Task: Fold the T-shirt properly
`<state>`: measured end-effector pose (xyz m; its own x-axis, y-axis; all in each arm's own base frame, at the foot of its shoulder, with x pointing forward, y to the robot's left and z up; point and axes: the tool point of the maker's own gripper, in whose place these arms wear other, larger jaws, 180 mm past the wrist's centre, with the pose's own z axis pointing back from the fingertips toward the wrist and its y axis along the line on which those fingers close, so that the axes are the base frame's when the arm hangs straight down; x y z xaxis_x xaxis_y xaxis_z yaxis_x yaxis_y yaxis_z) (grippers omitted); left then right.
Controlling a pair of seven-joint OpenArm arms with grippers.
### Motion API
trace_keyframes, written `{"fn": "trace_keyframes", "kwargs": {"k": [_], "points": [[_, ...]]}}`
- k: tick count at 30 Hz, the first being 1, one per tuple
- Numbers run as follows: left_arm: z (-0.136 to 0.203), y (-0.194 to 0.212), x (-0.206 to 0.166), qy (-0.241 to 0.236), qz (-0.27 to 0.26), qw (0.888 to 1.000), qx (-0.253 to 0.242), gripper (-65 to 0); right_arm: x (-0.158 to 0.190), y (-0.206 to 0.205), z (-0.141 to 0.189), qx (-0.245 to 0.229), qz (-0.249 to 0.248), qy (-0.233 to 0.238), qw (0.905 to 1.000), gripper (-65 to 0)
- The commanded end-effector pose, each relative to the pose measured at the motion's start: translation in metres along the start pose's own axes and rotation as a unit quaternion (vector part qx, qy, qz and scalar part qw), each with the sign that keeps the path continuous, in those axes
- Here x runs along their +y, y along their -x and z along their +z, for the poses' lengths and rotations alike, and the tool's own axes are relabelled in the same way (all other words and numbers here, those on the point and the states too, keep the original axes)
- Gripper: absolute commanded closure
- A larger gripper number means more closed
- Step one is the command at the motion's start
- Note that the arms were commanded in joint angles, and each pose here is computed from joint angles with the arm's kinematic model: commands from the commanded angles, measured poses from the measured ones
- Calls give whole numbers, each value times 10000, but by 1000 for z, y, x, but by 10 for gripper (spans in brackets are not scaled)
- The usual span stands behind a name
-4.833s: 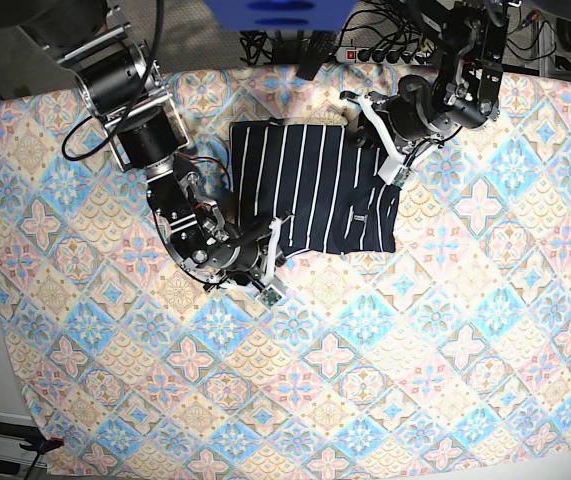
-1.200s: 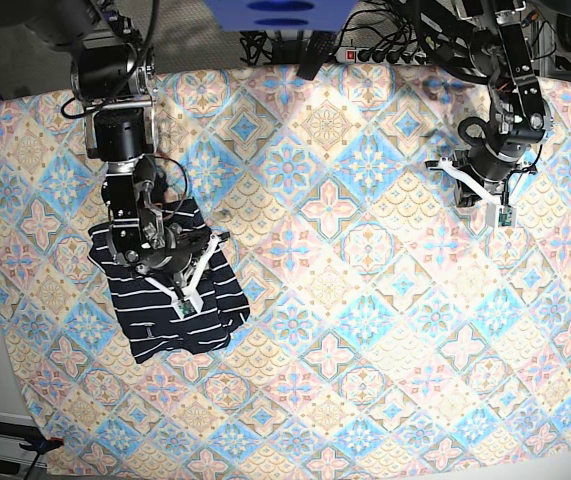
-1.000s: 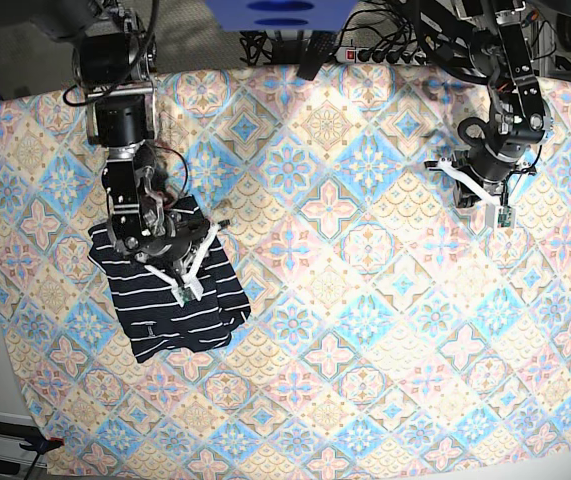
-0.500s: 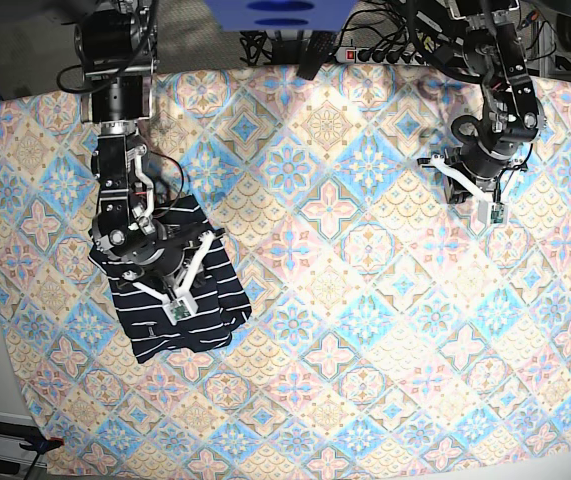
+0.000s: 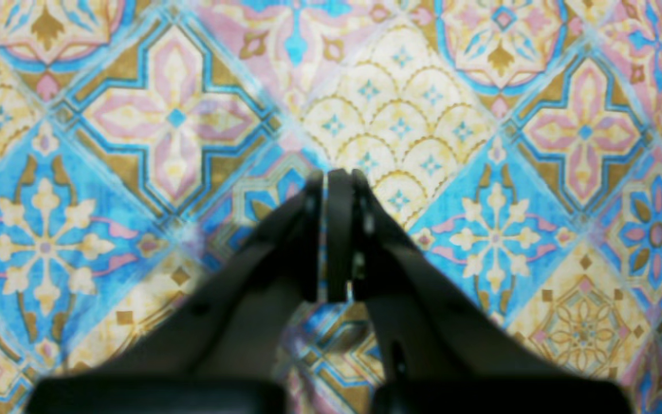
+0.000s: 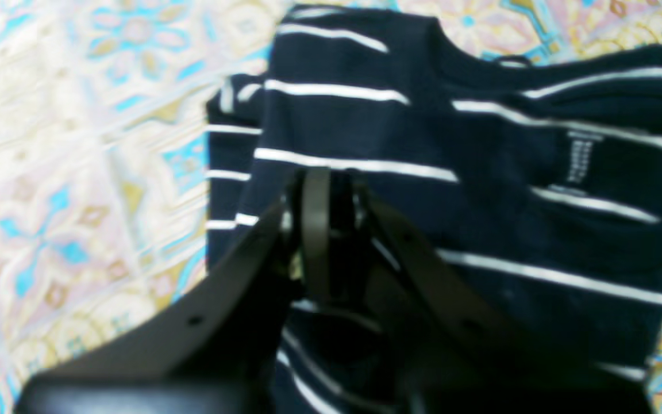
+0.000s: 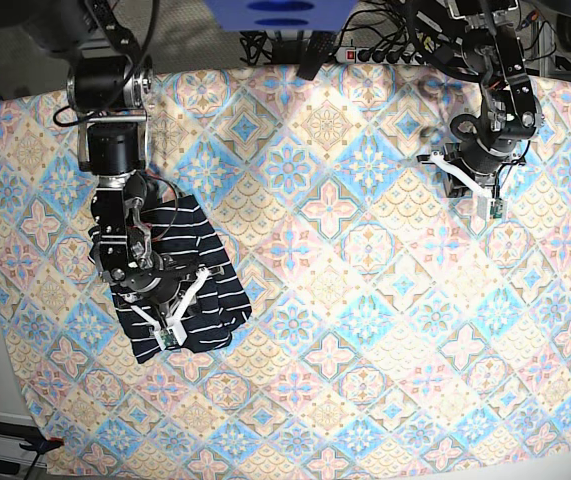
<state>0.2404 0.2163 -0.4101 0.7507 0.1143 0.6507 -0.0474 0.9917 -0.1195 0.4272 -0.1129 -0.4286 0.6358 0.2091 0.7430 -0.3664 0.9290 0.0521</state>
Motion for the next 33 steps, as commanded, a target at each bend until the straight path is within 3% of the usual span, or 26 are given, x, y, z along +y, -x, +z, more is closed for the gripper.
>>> {"fn": "trace_keyframes", "kwargs": {"k": [1,7,11,14,21,24,33], "points": [[3,-12,1,1,-51,9998,-187,-6,-4,-15,-2,-146,3,-13,9999,-46],[3,-11,1,5,-45,9998,-187,-6,3,29,-15,417,-258,-149,9987,-46],[3,-12,1,5,-48,9998,-194,-6,21,36,-19,580,84,-327,9977,-46],[4,-14,0,16,-62,9997,-224,-6,29,29,-14,448,281,-370,9979,-45],[9,-12,2,211,313,9988,-302,-6,51,4,43,-210,894,-209,9956,-45],[13,-7,6,218,462,9983,-295,-6,52,10,68,-304,914,-75,9953,-45],[37,38,20,411,677,9967,195,-4,25,78,143,-7,609,569,9965,-45]]}}
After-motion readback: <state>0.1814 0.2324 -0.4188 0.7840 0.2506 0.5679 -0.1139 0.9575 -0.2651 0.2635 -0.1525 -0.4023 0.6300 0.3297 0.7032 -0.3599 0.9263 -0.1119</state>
